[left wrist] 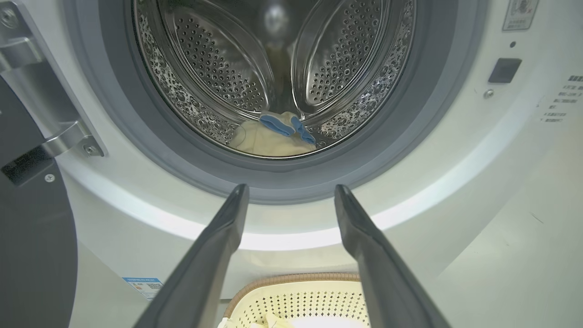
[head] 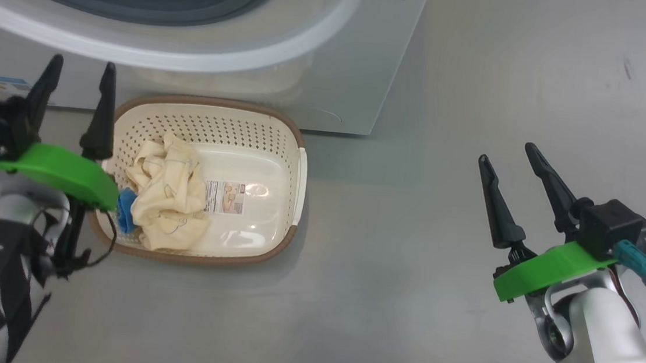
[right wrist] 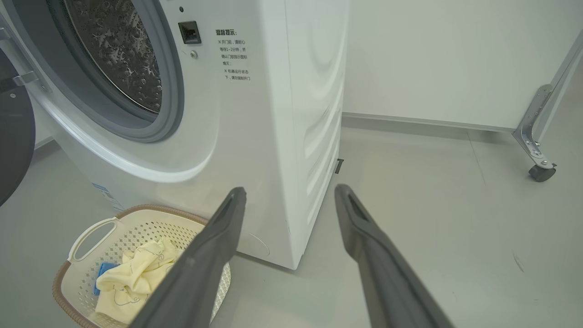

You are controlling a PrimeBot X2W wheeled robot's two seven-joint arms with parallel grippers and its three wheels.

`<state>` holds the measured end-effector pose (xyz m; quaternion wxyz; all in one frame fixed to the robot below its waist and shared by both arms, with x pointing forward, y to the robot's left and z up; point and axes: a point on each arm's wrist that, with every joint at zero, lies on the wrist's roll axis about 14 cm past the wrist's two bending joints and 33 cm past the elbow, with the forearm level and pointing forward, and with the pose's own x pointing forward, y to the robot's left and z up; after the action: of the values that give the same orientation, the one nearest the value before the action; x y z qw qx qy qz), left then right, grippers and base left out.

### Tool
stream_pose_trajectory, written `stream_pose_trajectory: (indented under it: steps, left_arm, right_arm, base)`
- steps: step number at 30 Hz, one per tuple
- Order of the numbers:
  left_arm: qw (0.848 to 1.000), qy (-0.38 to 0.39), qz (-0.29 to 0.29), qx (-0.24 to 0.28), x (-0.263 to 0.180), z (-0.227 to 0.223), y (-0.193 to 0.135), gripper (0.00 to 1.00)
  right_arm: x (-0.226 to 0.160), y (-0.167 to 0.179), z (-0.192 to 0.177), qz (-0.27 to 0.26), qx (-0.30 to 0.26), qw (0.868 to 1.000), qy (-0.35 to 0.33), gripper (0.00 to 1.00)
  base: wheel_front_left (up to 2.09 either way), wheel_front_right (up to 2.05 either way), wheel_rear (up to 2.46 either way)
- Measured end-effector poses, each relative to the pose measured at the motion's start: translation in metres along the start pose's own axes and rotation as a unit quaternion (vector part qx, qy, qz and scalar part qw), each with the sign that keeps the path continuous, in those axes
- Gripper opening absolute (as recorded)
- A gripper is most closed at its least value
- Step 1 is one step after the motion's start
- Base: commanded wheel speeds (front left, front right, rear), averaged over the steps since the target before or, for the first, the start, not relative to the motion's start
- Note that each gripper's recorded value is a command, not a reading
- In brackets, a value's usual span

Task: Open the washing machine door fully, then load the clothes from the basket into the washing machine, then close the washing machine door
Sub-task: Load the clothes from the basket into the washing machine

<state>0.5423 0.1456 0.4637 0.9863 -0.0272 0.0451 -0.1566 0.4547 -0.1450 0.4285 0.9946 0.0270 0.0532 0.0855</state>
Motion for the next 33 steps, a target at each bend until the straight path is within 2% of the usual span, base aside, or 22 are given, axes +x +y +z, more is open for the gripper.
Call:
stream_pose_trajectory:
  steps: [13, 33]
  left_arm:
    - [0.999, -0.01, 0.029, -0.021, -0.058, -0.008, -0.024, 1.0]
    - [0.999, -0.015, 0.028, -0.018, -0.074, -0.016, -0.045, 1.0]
  right_arm:
    - [-0.011, 0.009, 0.015, 0.008, -0.001, 1.0, -0.015, 1.0]
    - [-0.024, 0.003, 0.017, -0.003, 0.002, 1.0, -0.014, 1.0]
  base:
    - [0.0, 0.0, 0.0]
    - [0.0, 0.0, 0.0]
